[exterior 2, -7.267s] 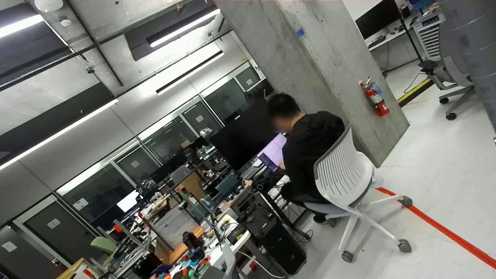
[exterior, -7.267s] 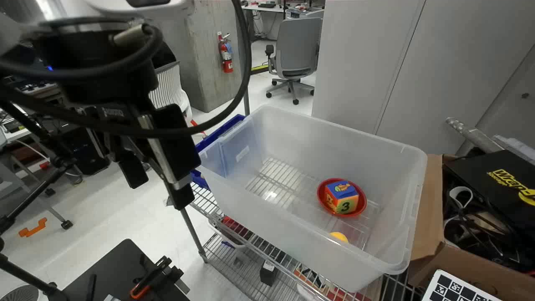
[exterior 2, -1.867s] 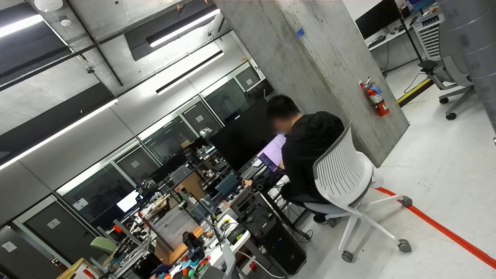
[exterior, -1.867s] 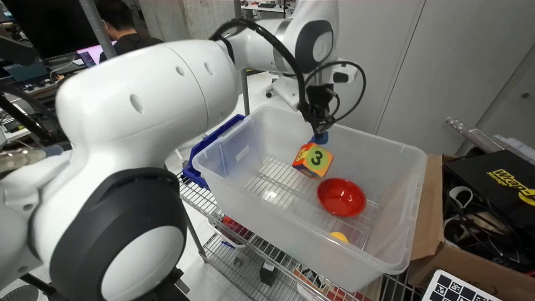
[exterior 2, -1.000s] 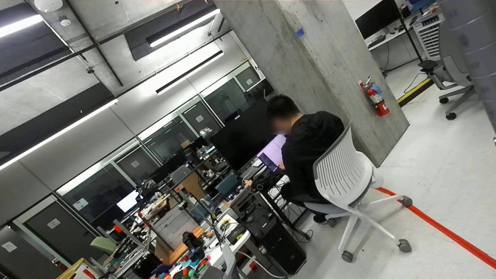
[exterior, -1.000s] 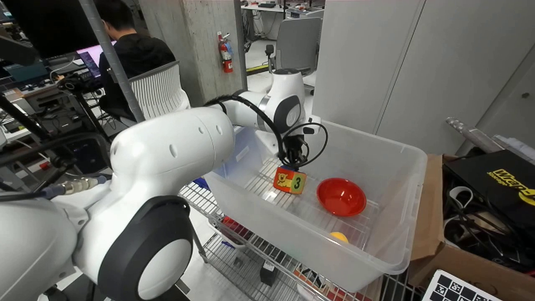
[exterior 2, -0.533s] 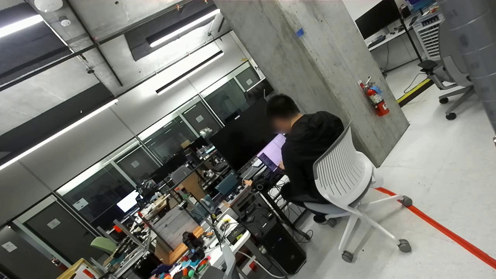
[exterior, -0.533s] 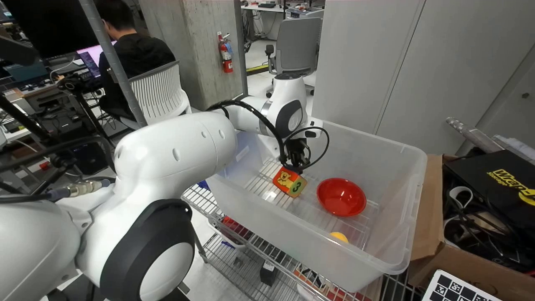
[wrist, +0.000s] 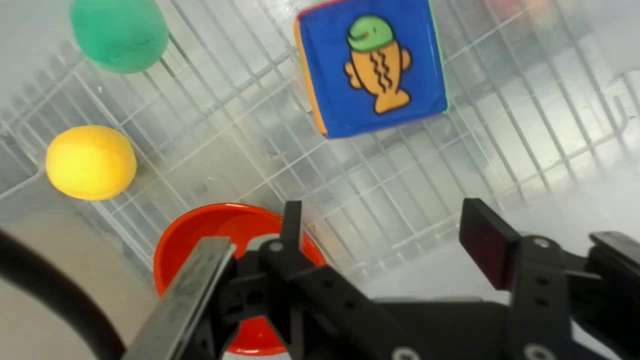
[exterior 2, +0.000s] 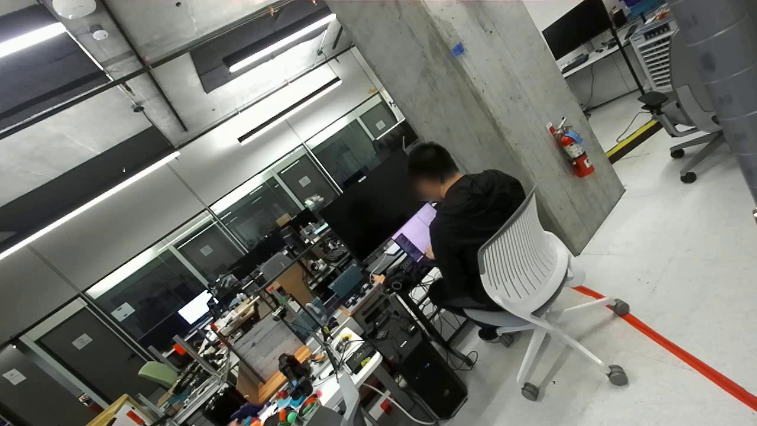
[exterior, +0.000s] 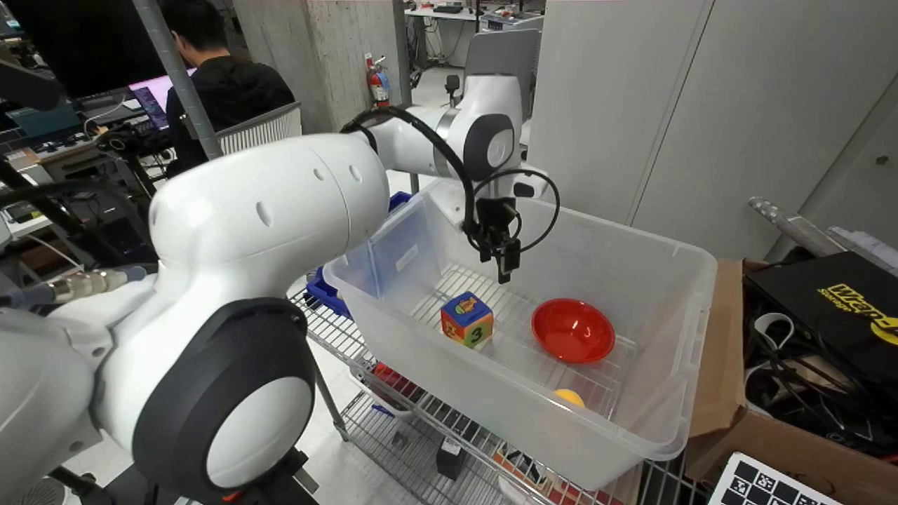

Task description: Pick up an object and place it on another position and it was smooth in its movements

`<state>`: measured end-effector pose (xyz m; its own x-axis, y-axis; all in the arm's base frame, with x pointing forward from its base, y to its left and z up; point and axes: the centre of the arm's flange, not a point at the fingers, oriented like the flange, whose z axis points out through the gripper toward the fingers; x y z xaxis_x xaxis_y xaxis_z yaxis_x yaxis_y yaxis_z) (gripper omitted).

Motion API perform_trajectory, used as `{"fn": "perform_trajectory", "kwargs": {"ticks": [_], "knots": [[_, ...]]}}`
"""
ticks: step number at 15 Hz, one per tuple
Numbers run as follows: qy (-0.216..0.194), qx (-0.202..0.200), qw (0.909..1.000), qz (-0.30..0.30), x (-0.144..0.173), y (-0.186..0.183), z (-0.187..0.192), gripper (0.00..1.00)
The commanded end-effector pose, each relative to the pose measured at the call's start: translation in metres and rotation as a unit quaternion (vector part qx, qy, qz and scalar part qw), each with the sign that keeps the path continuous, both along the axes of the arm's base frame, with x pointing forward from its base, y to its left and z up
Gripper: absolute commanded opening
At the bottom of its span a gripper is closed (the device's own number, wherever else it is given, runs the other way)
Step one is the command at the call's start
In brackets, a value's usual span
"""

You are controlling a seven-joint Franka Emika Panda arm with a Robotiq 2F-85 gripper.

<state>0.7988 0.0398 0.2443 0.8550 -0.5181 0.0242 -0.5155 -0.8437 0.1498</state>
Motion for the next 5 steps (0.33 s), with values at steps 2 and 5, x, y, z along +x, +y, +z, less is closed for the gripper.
{"fn": "perform_trajectory", "kwargs": {"ticks": [2,5], "knots": [[0.001,0.037,0.9981,-0.049,-0.018,-0.01,0.09,1.0],[-0.006,0.019,0.9993,-0.032,-0.007,-0.01,0.087,1.0]]}}
